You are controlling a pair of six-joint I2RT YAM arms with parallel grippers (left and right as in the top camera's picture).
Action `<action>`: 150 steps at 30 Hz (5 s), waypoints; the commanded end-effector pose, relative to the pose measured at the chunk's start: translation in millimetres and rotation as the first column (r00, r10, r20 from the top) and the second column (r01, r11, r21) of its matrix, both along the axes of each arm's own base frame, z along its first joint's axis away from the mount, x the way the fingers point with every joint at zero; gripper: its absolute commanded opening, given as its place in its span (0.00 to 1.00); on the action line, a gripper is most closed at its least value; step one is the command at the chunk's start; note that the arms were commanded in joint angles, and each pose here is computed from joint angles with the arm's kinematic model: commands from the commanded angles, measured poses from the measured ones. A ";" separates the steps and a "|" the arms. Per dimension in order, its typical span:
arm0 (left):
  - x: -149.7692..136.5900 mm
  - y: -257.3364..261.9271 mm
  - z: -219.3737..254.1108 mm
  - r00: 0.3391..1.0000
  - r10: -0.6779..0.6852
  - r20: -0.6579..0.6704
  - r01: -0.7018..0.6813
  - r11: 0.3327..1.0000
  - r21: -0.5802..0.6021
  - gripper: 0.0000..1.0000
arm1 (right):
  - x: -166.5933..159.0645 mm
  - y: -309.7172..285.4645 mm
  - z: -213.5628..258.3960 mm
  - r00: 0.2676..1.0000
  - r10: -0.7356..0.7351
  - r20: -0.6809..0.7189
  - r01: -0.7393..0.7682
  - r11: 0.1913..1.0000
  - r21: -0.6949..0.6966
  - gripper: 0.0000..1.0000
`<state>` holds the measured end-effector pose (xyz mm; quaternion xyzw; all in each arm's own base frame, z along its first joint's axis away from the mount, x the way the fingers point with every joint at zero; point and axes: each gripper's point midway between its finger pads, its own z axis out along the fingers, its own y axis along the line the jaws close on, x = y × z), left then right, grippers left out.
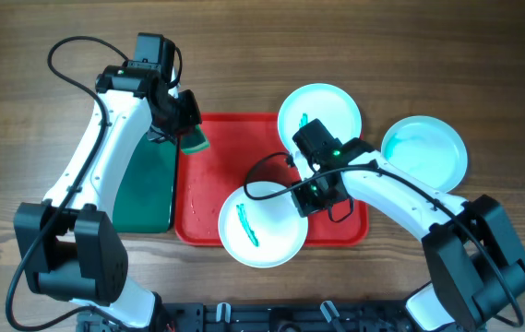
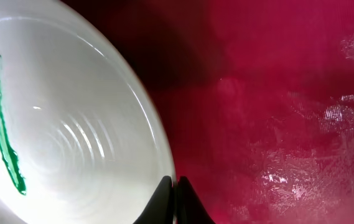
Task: Clean dirty plates on tray and stack at the side
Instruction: 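Grip the lower-right plate rim with right gripper and pull it left, then move sponge in left gripper onto the second plate, then scrub the second plate with the sponge in the left gripper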
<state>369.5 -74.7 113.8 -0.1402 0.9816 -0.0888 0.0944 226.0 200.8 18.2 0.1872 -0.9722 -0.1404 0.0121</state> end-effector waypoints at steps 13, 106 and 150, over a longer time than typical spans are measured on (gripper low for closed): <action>-1.9 1.6 7.7 1.000 0.003 0.014 -0.003 1.000 0.010 0.04 | 61.6 53.5 -5.8 0.894 -0.448 0.029 0.441 0.889 0.119 0.25; -56.4 -55.3 -118.5 0.986 -0.166 0.002 0.164 0.975 0.149 0.04 | 67.2 76.5 -10.9 0.921 -0.390 -0.002 0.381 0.899 0.215 0.04; -82.4 -114.2 -105.1 0.946 -0.320 -0.044 0.298 0.917 -0.265 0.04 | 67.6 77.8 -10.1 0.923 -0.384 -0.001 0.375 0.900 0.222 0.04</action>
